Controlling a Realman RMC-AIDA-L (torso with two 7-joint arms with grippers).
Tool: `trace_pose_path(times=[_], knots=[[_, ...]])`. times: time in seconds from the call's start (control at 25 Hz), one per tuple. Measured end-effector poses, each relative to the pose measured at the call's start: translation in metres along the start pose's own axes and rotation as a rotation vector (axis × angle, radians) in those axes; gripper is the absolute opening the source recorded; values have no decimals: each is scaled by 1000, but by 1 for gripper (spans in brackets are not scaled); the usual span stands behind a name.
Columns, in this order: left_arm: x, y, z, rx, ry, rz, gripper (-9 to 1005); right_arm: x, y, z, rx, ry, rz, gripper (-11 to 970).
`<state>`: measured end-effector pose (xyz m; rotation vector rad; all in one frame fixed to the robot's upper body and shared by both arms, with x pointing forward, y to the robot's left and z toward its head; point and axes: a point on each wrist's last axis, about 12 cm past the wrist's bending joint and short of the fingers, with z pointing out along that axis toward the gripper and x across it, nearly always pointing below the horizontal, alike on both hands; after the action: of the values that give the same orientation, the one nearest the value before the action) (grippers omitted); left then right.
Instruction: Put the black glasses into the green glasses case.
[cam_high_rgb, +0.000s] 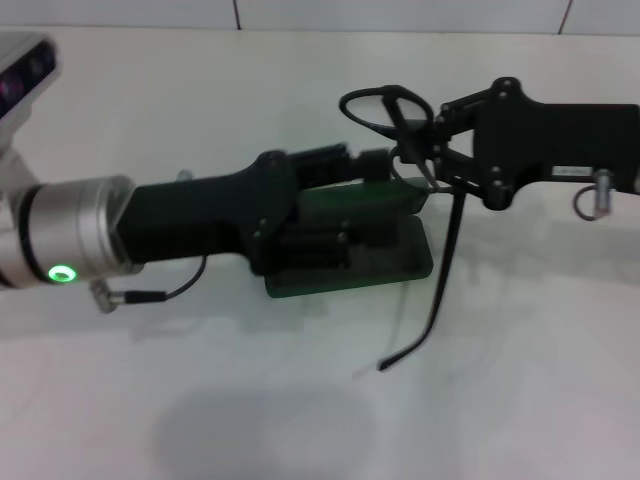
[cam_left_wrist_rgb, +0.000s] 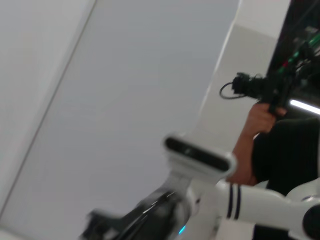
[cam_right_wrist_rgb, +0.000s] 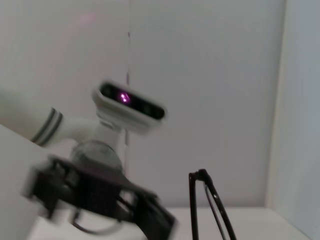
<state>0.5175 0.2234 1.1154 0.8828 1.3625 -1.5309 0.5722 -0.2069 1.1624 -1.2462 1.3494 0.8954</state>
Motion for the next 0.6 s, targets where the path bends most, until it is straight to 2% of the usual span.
trace_pose_path(times=[0.16, 0.28, 0.36, 0.4, 0.6], knots=[[12, 4, -11, -92, 66, -17, 786, -12, 0, -22, -29, -76, -8, 121], [21, 10, -6, -127, 132, -38, 785, -21, 0, -35, -9, -172, -12, 122], [25, 11, 6, -96, 178, -46, 784, -24, 0, -36, 4, -233, -7, 123], [27, 12, 21, -52, 217, -44, 784, -25, 0, -34, 8, -265, 0, 123], [22, 15, 40, 9, 223, -40, 783, -22, -5, -16, -9, -332, 66, 125]])
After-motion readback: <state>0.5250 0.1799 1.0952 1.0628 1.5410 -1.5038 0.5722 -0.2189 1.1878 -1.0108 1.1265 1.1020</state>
